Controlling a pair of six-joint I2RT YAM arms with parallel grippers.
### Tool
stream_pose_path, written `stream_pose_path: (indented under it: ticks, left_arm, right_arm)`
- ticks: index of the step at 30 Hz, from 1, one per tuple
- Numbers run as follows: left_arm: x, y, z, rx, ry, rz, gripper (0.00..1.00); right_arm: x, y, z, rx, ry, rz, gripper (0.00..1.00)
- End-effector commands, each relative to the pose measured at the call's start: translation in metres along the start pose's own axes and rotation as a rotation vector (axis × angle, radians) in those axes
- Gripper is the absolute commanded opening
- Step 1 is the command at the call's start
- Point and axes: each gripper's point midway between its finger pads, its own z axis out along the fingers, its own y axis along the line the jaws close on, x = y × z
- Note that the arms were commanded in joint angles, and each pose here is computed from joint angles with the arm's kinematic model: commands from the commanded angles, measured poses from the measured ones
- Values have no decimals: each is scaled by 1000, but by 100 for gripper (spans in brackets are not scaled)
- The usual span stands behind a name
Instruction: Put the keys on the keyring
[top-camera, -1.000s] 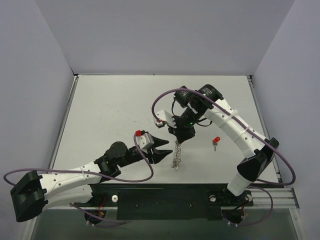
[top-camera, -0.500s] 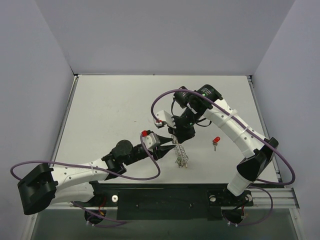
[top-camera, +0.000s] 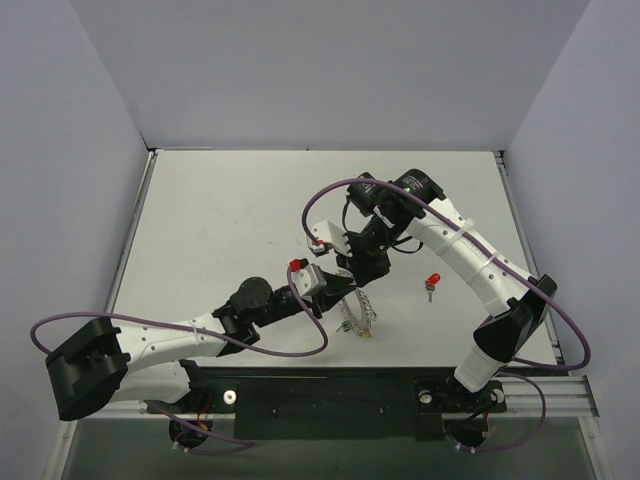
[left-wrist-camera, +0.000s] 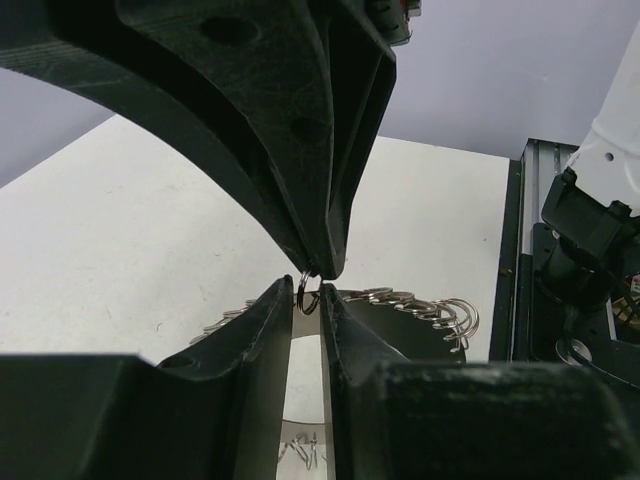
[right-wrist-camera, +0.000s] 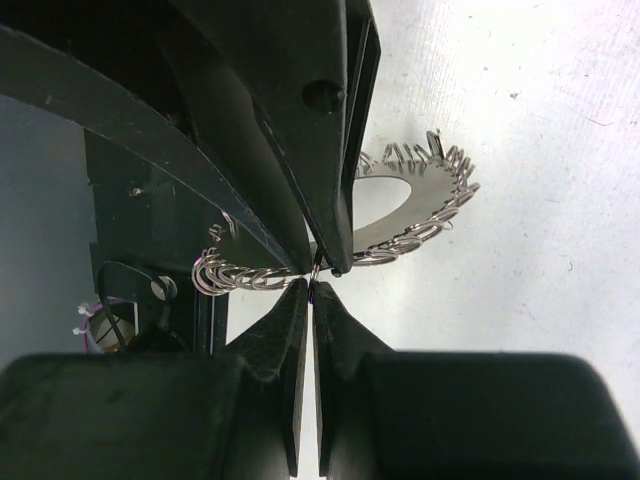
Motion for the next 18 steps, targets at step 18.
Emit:
stream_pose_path:
  ticks: [18]
  left_arm:
    - [-45, -5, -2, -1, -187, -95, 0]
  right_arm:
    - [16, 44, -18, -142, 14, 143, 31]
